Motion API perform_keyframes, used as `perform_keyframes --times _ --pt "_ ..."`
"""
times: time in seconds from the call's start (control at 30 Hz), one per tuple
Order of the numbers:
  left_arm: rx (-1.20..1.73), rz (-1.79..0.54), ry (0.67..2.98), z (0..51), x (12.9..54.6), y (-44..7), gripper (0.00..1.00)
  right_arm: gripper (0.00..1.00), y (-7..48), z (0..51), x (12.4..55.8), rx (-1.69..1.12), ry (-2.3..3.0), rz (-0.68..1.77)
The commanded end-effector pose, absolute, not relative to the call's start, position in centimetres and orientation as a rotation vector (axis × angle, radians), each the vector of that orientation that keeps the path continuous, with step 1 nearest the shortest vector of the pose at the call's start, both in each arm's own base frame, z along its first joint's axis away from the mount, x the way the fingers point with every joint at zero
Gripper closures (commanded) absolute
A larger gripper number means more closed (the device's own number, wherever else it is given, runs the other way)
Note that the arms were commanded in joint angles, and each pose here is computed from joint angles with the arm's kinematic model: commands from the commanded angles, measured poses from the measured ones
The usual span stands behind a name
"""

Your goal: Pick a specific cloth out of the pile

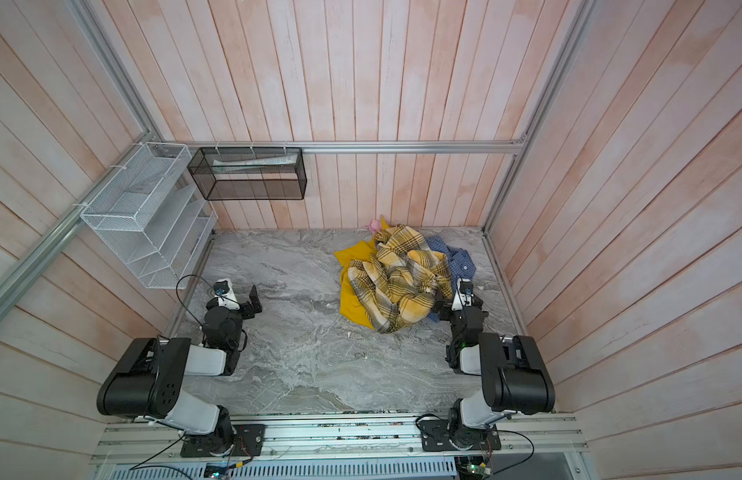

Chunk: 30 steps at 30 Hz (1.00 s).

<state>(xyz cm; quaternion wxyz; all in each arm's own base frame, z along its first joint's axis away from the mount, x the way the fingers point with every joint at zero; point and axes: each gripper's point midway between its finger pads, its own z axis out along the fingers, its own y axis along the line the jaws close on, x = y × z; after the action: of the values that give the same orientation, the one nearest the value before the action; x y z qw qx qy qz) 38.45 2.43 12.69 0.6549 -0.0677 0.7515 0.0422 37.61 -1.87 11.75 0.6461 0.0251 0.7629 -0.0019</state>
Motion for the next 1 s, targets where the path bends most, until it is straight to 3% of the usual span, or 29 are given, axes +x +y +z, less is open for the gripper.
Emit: perform_keyframes --times 0.0,0.97 --pt "-0.140 0.092 1.699 12.96 38.62 2.27 0.00 0.02 -1.81 12.38 37.93 0.052 1.724 0.005" --pt "-0.140 0.090 1.700 12.95 38.59 2.30 0.00 0.02 -1.89 12.70 37.93 0.068 1.710 0.009"
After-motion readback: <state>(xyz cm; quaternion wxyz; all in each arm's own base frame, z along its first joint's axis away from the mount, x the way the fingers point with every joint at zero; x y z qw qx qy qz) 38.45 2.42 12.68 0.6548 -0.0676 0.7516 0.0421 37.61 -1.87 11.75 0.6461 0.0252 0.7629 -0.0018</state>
